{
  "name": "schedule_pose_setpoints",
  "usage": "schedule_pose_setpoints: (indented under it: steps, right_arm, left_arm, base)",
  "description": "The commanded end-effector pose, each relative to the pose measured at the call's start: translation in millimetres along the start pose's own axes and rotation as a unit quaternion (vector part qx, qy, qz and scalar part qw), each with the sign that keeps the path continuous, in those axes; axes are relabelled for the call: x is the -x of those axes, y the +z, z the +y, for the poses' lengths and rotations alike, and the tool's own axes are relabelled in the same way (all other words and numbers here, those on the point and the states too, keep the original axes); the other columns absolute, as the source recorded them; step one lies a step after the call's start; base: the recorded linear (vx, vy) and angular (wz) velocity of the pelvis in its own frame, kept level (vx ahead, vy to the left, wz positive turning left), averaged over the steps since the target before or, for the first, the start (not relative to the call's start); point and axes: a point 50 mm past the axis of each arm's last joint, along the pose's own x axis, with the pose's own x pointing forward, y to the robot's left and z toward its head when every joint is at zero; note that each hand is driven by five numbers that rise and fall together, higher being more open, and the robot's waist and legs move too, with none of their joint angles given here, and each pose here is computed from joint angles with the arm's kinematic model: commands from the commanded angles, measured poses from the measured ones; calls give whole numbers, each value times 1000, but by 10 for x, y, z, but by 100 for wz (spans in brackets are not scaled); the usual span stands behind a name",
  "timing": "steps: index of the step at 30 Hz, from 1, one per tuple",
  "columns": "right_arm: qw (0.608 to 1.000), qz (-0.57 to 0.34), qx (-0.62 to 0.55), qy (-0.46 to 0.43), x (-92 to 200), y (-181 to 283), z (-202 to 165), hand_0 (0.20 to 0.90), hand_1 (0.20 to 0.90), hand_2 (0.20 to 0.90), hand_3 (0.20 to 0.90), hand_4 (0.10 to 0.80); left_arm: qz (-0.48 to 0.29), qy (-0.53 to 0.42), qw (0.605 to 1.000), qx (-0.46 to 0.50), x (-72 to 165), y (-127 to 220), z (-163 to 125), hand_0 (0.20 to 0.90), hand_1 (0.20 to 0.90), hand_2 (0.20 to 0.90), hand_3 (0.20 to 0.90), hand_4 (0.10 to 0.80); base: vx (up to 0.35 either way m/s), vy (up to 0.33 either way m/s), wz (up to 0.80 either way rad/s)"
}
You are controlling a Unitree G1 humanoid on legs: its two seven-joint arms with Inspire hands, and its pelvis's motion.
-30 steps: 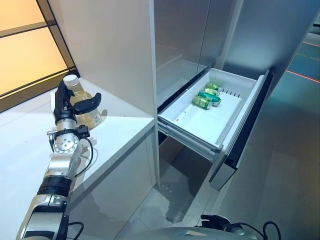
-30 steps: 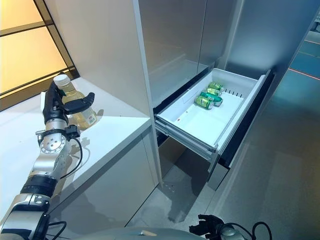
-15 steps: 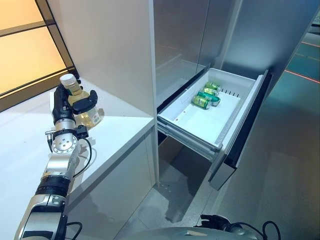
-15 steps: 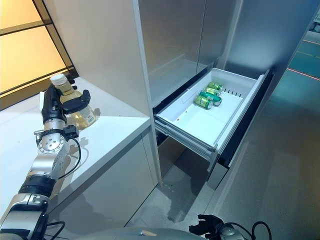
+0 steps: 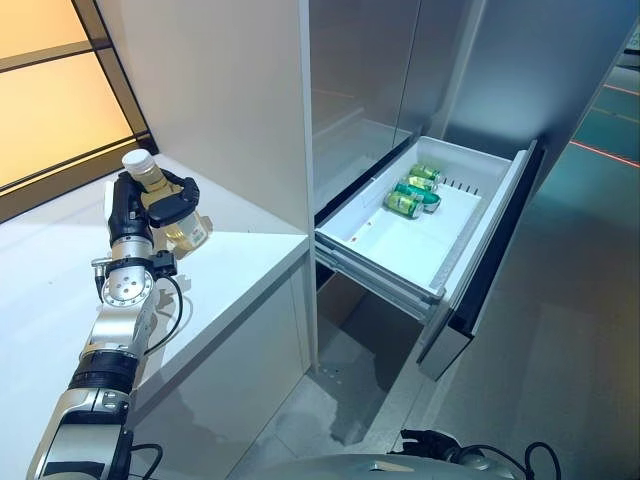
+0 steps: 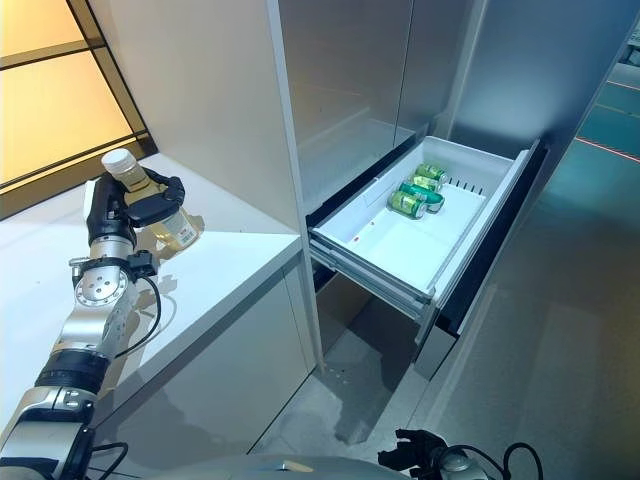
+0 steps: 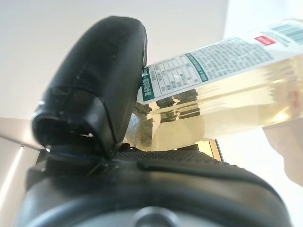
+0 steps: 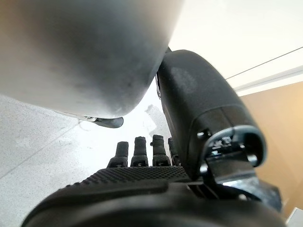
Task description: Put drinks into fridge and close the fridge
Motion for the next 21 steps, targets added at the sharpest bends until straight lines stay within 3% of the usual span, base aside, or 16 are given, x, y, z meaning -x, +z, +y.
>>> schedule_pose_setpoints:
  steps: [1,5,8,16,21]
  right_arm:
    - [999,29,31,2,40,-231,-31,900,900,900,900,800]
    - [999,-50,19,6,36,108,-45,900,900,900,900,800]
    - [992,-122,-2,28,63,450,8,900,900,900,900,800]
    - [967,-231,-18,106,170,875,219,900,900,900,900,800]
    - [944,-275,-7,183,307,1149,453,900,900,900,900,800]
  left_arm:
    - [-166,-69,968,173,-199,812,-227,300,300,300,200,100]
    - [-226,-137,918,295,-24,1103,-451,300,300,300,200,100]
    - [-288,-193,876,335,177,1426,-630,300,300,300,200,100]
    - [-422,-274,808,306,530,1899,-749,300,300,300,200,100]
    - [-423,-336,785,303,649,1906,-873,300,300,300,200,100]
  base:
    - [-38,-25,1]
    - [-42,-29,1]
    - [-59,-36,1]
    - [-55,-39,2]
    - [-58,-46,7]
